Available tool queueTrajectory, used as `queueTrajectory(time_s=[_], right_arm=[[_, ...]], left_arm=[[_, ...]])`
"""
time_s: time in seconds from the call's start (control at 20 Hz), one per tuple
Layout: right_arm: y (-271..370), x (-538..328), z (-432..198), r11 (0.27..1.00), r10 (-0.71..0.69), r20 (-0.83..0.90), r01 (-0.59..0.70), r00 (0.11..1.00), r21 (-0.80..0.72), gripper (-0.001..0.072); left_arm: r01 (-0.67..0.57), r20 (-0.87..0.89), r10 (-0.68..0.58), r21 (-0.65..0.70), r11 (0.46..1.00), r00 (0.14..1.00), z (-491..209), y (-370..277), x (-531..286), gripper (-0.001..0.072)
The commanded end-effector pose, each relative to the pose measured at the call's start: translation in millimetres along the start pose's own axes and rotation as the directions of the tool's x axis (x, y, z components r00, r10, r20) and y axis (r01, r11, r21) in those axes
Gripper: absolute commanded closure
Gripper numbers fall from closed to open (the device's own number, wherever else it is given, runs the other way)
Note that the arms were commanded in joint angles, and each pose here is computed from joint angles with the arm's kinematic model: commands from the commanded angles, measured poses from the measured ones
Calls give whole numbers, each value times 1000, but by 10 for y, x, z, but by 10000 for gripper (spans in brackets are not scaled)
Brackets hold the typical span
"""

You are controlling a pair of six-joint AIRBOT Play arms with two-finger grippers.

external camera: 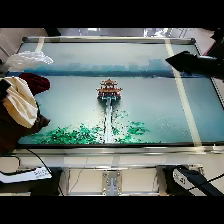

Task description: Fold the shirts.

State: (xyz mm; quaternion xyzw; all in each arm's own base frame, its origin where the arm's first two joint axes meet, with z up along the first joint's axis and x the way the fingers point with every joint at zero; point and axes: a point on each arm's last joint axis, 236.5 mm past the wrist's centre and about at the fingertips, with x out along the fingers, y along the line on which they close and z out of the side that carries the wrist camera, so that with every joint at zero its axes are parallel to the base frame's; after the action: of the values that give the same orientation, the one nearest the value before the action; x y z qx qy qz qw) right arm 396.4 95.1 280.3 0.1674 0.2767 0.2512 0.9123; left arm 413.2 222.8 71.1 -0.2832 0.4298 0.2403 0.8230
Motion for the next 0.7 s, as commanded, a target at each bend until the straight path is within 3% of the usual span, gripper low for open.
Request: queueTrajectory(time_s=[0.0,0.15,0.25,0.55,0.6,0.65], right_arm=[[339,-341,401,993,13,81,-3,997,-117,258],[624,-738,697,968,-12,151,49,988,-248,258],[750,-970,847,945,-37,201,99,979,-310,258],[811,-1383,991,887,-140,269,242,953,-392,259],[774,-1393,959,883,-160,258,254,953,-394,259],[697,-1397,913,876,-193,239,276,952,-394,258]], left_arm=[[394,77,-406,133,910,911,-43,-1110,-1016,698],[590,41,-617,252,767,786,-481,-1913,-1865,697],[688,-73,-711,339,642,699,-1010,-2433,-2260,697],[870,-449,-794,455,192,410,-3019,-3909,-2842,697],[868,-471,-794,477,138,385,-3296,-4101,-2814,696],[872,-471,-800,473,128,373,-3454,-4251,-2749,647]])
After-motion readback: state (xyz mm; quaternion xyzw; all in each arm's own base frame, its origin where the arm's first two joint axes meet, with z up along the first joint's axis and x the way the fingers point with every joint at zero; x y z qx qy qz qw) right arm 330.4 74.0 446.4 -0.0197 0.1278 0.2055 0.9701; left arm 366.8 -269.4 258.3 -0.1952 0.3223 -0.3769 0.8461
